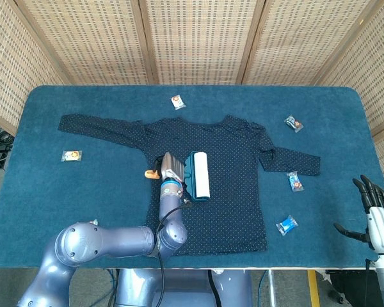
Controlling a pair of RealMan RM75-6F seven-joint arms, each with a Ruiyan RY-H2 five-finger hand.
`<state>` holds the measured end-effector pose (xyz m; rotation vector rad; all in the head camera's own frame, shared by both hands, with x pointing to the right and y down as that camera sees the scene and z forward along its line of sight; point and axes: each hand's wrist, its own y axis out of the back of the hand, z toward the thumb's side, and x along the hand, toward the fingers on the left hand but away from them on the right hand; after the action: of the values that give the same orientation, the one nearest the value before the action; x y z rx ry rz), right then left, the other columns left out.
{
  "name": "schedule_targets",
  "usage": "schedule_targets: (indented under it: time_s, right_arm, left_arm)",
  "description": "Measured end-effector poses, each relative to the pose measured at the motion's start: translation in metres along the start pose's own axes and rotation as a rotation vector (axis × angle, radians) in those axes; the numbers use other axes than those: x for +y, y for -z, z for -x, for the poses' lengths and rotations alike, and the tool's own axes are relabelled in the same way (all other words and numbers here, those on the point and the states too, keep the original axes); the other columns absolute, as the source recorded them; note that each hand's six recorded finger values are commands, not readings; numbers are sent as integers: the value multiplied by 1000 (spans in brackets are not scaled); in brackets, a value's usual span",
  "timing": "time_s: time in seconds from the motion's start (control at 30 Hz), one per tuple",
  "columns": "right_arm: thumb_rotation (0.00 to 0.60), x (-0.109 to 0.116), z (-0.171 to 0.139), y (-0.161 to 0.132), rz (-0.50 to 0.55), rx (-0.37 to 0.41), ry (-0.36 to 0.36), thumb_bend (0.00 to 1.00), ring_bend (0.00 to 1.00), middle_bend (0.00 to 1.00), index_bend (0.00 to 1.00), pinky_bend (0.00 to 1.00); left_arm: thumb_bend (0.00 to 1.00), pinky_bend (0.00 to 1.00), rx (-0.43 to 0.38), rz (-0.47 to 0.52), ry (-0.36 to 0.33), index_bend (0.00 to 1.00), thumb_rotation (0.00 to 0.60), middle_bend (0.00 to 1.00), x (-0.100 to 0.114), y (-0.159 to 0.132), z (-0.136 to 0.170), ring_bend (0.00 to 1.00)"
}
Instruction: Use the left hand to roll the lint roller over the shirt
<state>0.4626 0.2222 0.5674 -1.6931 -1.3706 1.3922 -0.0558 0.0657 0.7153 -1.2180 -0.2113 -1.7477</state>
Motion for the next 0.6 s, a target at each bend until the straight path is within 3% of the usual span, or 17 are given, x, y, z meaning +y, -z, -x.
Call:
schedule_targets:
  time_s: [0.3,0.6]
  right_arm:
    - [600,-2,-1,-5,-7,13,-2,122,0,0,18,0]
    - [600,-3,-5,-13,-13,40,-6,122,0,0,18,0]
  left_arm:
    - [894,762,37,-17,34,875,600,921,-26,26,-4,831]
    - [894,762,72,-63,93,876,600,921,-91,73,-4,831]
